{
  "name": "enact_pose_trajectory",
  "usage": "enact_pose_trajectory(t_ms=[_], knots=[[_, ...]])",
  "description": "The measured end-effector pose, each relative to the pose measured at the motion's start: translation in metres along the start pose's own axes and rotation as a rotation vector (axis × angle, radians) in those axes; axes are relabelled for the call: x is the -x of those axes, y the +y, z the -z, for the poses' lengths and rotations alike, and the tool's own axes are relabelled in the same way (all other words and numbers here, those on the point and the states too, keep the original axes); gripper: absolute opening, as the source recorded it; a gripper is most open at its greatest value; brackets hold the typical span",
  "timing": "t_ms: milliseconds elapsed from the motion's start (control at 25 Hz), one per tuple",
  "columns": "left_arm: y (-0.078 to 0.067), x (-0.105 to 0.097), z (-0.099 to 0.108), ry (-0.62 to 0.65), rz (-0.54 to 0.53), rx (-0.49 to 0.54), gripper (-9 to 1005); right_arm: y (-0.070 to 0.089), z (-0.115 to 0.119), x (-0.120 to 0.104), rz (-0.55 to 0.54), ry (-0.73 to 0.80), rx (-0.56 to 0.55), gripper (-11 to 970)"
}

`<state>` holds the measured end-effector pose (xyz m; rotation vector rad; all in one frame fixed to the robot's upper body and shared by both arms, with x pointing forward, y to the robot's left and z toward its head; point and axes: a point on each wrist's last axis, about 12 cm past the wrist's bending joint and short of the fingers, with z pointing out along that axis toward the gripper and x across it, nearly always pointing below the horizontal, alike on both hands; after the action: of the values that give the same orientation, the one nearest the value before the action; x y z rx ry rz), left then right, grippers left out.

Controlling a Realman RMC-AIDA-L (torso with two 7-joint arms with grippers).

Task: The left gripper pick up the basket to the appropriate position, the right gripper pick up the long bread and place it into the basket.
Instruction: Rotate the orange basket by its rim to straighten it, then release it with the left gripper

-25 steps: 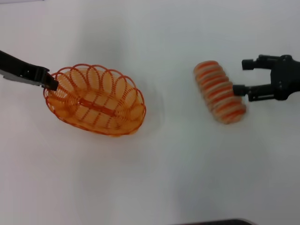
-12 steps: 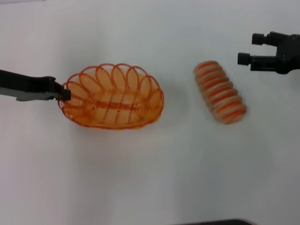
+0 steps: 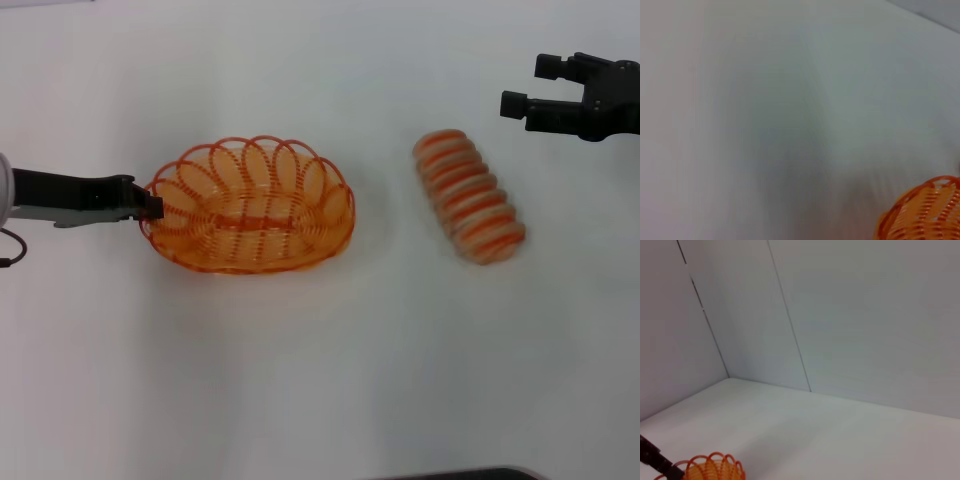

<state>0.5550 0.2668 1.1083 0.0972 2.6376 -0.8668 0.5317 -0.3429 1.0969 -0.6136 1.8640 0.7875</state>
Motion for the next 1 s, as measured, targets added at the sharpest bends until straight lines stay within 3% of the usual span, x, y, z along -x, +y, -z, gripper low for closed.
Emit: enact_pose_trajectory(t_ms=[200, 1000], knots=[[-0.006, 0.001, -0.009, -0.001, -0.024, 0.023, 67, 0.0, -0.002, -0.001, -0.005, -0.004, -0.011, 946], [0.003, 0.0, -0.018, -0.075, 0.068, 0.036, 66, -0.001, -0.01, -0.002, 0.016, -0.005, -0.032, 945]])
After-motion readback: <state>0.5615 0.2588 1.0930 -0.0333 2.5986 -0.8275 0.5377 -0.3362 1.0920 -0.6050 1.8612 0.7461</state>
